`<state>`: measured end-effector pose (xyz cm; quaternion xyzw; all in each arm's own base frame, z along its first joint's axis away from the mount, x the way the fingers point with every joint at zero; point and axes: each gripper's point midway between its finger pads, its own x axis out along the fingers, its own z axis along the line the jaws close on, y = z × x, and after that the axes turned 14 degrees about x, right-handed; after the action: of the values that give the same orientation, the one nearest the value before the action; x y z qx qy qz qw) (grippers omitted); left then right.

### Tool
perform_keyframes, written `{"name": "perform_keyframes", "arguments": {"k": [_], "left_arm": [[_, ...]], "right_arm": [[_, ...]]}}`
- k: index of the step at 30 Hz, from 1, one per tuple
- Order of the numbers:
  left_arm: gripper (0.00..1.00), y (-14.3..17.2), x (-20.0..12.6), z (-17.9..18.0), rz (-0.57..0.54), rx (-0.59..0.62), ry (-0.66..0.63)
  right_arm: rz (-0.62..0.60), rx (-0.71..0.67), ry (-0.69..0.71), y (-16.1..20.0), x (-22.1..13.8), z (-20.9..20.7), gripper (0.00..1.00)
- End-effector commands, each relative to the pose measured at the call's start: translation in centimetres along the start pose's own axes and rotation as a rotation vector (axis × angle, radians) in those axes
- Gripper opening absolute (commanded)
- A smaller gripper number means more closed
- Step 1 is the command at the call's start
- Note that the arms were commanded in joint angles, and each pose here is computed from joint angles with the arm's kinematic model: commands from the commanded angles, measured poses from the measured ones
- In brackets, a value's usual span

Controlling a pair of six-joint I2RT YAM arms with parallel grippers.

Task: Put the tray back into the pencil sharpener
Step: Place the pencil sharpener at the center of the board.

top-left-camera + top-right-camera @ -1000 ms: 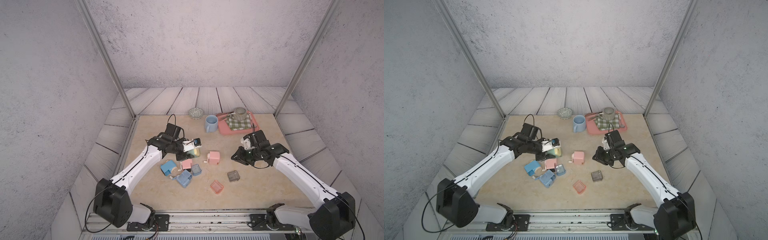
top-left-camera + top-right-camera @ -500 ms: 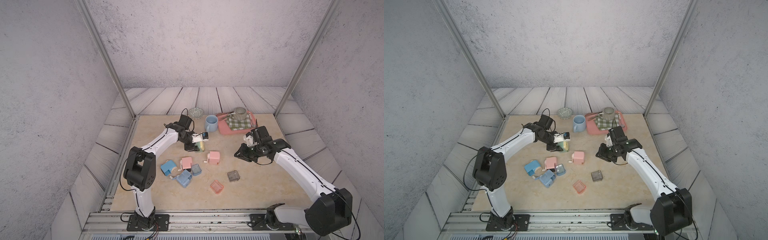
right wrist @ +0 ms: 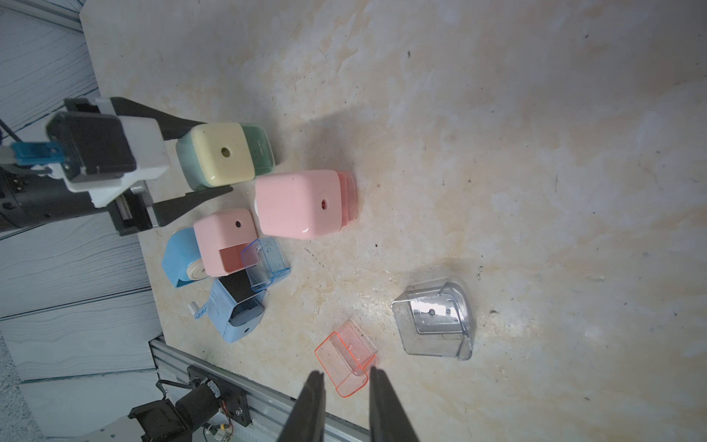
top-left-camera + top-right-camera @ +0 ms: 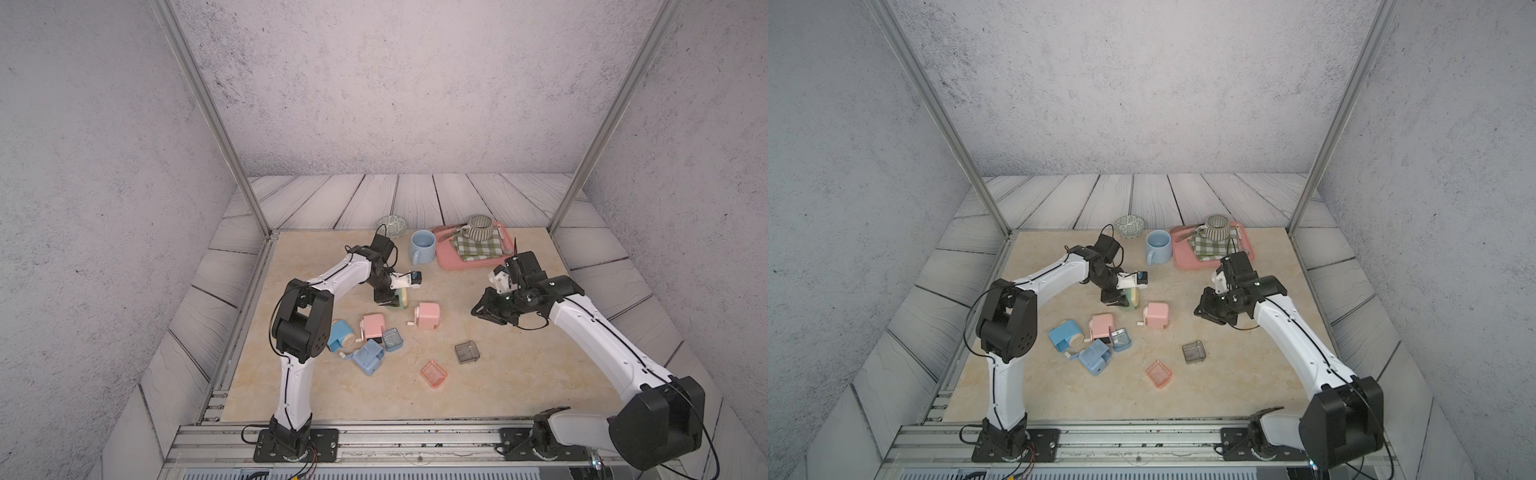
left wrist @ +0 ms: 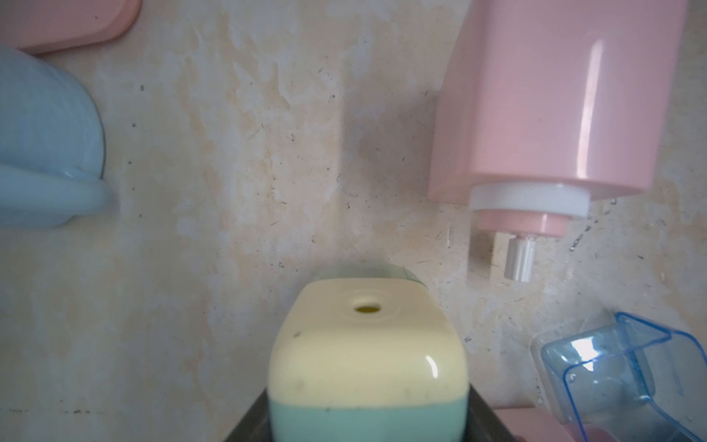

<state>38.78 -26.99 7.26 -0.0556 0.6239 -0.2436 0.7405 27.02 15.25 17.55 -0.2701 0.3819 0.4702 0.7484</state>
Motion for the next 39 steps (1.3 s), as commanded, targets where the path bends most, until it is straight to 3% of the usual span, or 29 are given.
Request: {"name": "perform_keyframes", "arguments": {"k": [1, 7, 12, 18, 22, 29, 34, 39], "left_arm": [[0.24, -0.1, 0.2, 0.0, 0.01, -0.007, 0.018], [0.49, 0.1, 0.9, 0.2, 0.016, -0.021, 0.023], [0.62, 0.2, 1.1, 0.1, 0.015, -0.028, 0.027], [0.89, -0.7, -0.1, 0.7, -0.013, -0.017, -0.015], [0.94, -1.6, -2.0, 1.5, -0.028, 0.003, -0.061], [0.94, -4.1, -9.2, 2.3, -0.085, 0.019, -0.21], [0.92, -5.6, -14.0, 1.0, -0.168, -0.092, -0.341], [0.9, -5.2, -16.8, -2.2, -0.218, -0.3, -0.425]], "right_arm": [[0.009, -0.01, 0.004, 0.0, -0.5, 0.1, 0.24], [0.001, -0.006, 0.01, 0.1, -0.9, -0.1, 0.24], [-0.005, -0.003, 0.01, 0.1, -1.1, -0.2, 0.24], [-0.009, -0.003, 0.003, 0.2, -1.3, -0.1, 0.24], [-0.009, -0.003, -0.001, 0.3, -1.5, -0.1, 0.24], [-0.009, -0.014, -0.001, 0.6, -1.5, -0.3, 0.24], [-0.005, -0.029, -0.007, 0.6, -1.4, -0.2, 0.25], [0.004, -0.035, -0.018, 0.8, -1.1, -0.2, 0.26]]}}
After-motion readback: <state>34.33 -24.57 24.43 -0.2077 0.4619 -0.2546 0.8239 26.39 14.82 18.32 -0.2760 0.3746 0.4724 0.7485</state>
